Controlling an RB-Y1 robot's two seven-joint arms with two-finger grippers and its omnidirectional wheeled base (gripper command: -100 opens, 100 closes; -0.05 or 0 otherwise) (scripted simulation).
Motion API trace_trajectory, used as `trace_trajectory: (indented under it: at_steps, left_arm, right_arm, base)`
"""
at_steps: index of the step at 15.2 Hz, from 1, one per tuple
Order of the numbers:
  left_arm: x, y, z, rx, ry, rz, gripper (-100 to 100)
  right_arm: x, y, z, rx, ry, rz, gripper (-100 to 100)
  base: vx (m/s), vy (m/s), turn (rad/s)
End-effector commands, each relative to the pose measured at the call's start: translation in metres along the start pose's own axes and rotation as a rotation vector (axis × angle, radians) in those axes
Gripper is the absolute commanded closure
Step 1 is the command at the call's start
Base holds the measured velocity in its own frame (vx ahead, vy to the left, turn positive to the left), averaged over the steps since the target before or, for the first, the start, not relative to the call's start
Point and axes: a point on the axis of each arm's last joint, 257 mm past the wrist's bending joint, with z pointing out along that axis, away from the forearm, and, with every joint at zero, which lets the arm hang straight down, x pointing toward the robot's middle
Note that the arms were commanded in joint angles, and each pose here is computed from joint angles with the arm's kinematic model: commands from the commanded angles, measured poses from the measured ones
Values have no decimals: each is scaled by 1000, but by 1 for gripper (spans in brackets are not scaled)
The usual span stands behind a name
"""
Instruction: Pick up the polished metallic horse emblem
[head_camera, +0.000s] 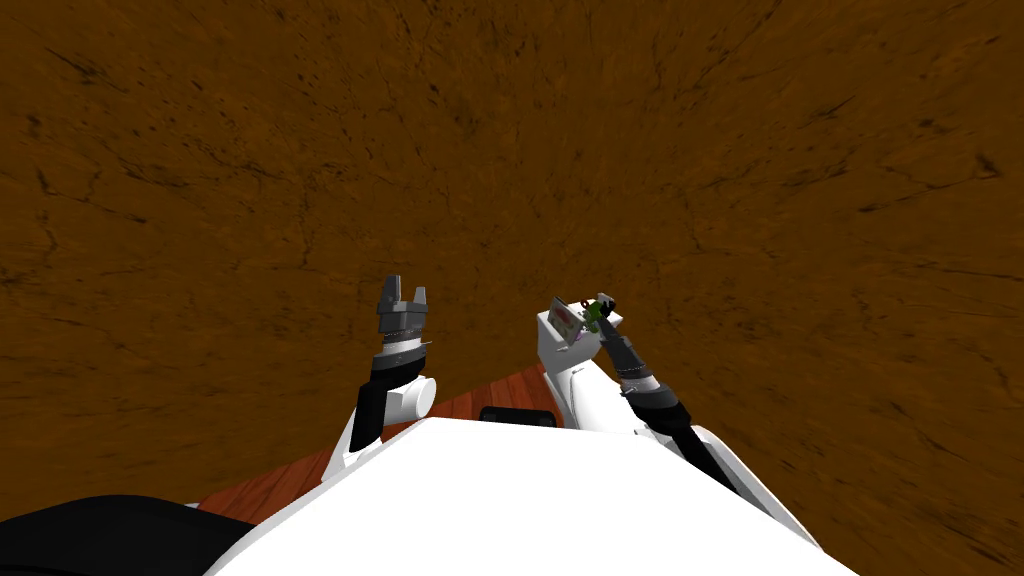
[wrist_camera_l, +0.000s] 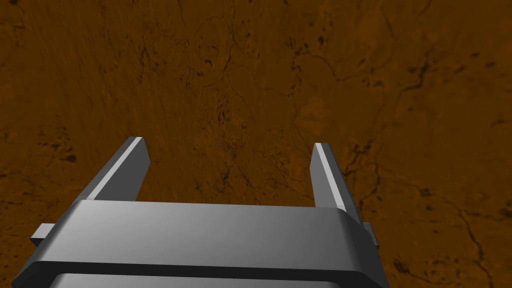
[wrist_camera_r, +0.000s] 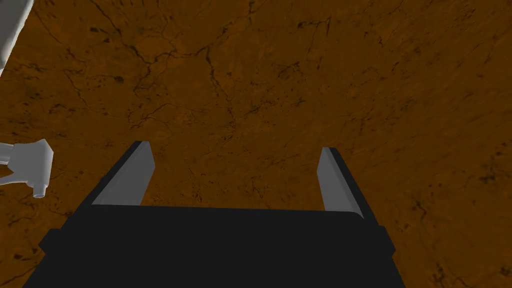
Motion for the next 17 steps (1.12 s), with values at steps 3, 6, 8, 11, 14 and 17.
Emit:
trace_trajectory:
  at_steps: [3,6,8,11,14,17]
  left_arm:
    - [0,0,0,0,0,0,0]
    - [0,0,0,0,0,0,0]
    - [0,0,0,0,0,0,0]
    - [0,0,0,0,0,0,0]
    - [0,0,0,0,0,0,0]
    - [0,0,0,0,0,0,0]
  right_arm:
    - [11,-11,-11,20,102,-65,-100]
    - [16,-18,-18,31,159,-103,-100]
    - [21,-25,-25,43,210,-137,-100]
    - [26,-32,-33,53,274,-177,-100]
    - [29,-40,-41,63,333,-214,-100]
    - [34,-58,-58,91,427,-278,-100]
  base:
    - [24,12,41]
    - [15,7,26]
    - [23,8,50]
    - [19,9,29]
    - [22,8,34]
    - [20,6,40]
